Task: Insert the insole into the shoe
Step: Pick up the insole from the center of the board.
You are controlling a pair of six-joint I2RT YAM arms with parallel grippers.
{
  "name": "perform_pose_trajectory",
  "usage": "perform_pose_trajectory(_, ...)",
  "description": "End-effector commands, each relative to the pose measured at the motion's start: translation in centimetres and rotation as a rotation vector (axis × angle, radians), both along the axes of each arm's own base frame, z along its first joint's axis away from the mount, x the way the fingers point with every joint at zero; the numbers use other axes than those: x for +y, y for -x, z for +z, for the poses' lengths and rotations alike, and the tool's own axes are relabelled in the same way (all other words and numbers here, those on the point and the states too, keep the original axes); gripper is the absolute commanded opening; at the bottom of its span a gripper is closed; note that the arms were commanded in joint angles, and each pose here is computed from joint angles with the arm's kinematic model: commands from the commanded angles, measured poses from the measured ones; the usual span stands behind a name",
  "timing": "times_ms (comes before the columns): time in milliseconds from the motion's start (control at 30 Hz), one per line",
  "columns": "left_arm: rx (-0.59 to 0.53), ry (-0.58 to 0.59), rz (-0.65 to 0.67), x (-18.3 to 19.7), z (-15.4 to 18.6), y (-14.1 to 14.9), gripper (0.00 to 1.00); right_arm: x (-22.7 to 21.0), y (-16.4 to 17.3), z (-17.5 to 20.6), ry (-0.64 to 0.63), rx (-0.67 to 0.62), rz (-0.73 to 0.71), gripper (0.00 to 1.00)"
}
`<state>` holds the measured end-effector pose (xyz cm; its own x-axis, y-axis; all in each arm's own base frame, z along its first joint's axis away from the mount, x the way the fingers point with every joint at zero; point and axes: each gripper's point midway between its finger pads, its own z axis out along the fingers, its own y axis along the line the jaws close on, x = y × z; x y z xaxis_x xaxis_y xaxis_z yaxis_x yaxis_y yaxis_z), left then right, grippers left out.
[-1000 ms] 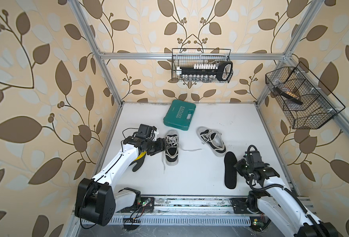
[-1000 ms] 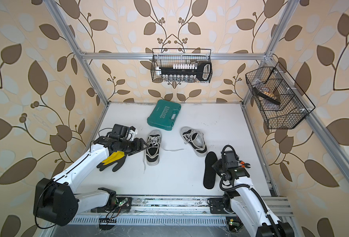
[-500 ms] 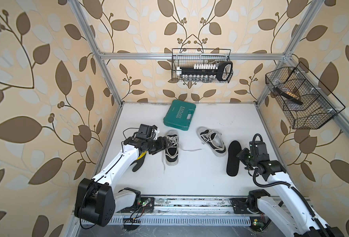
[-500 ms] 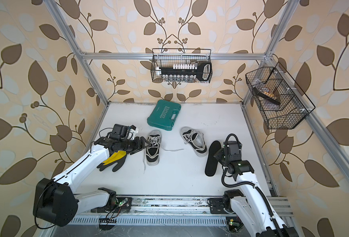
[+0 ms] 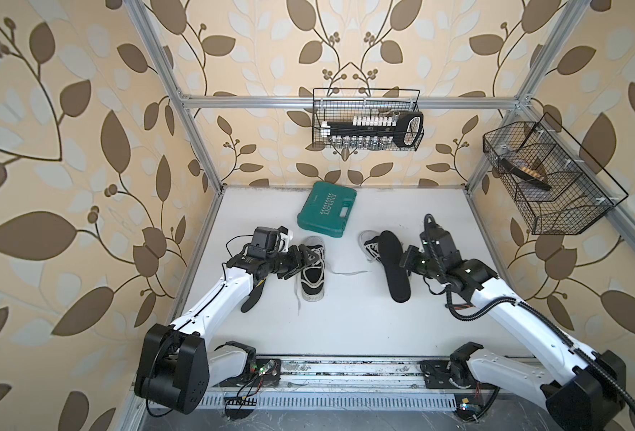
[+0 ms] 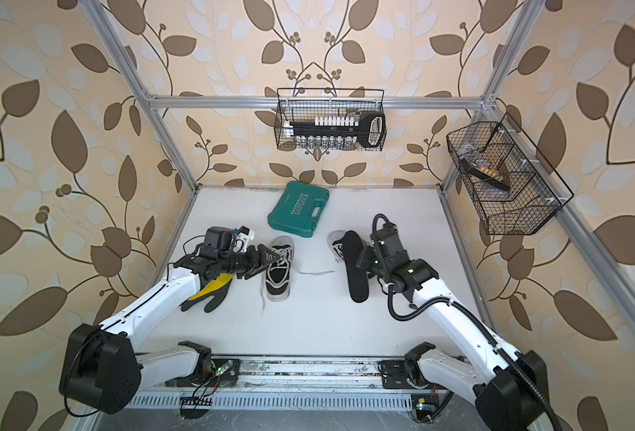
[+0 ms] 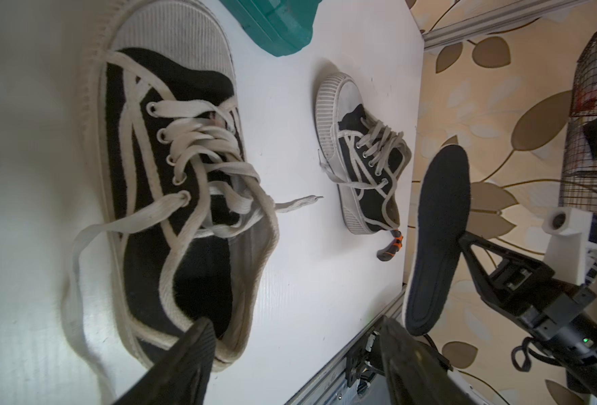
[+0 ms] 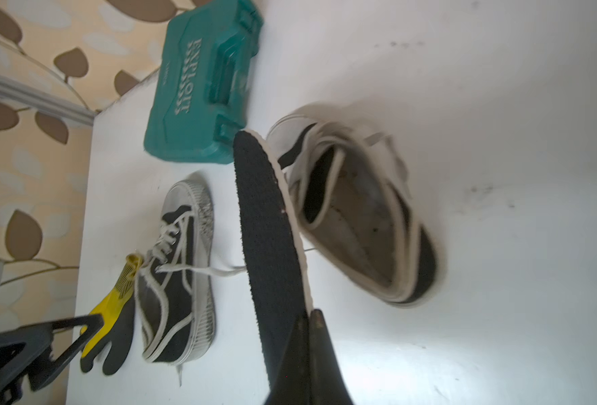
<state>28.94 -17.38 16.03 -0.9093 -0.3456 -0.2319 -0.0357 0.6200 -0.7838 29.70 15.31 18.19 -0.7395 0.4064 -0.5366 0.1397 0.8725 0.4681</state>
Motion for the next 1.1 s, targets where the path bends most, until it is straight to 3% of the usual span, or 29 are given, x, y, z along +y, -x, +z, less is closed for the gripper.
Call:
perform_pose_trajectory(0,-0.067,0.098,-0.030,-1.3,2.0,-0.2,0.76,5.5,-0.9,1.0,-0.085,-0.029,0.066,0.00)
perform_pose_trajectory(200,-0.080,0.216,-0.109,-2.8,2.4,0.3,0.77,13.2,-1.6,1.2,-0.170,0.004,0.242,0.00)
perform_pose_trajectory(433,-0.072,0.263,-0.099,-3.2,1.6,-0.6,0.73,17.9,-2.0,1.7,-0.274,0.045,0.347,0.00)
perform_pose_trajectory(600,-0.092,0.305,-0.110,-3.5,2.0,-1.3,0.50,19.1,-1.7,1.1,-0.324,0.081,0.376,0.00)
perform_pose_trajectory(733,-0.103,0.243,-0.104,-3.1,1.9,-1.5,0.14,19.0,-1.7,0.6,-0.302,0.073,0.391,0.00)
perform_pose_trajectory(800,-0.115,0.214,-0.093,-2.8,1.9,-1.5,0.00,18.8,-1.8,0.4,-0.270,0.055,0.408,0.00)
perform_pose_trajectory(833,-0.119,0.204,-0.088,-2.7,2.0,-1.4,0.00,18.6,-1.9,0.2,-0.229,0.031,0.434,0.04)
perform_pose_trajectory(967,-0.125,0.172,-0.068,-2.2,2.5,-1.3,0.00,17.9,-2.1,-0.1,-0.085,-0.050,0.524,0.69)
perform_pose_trajectory(1067,-0.120,0.163,-0.053,-2.0,2.9,-1.3,0.00,18.0,-2.1,0.2,-0.041,-0.128,0.582,0.83)
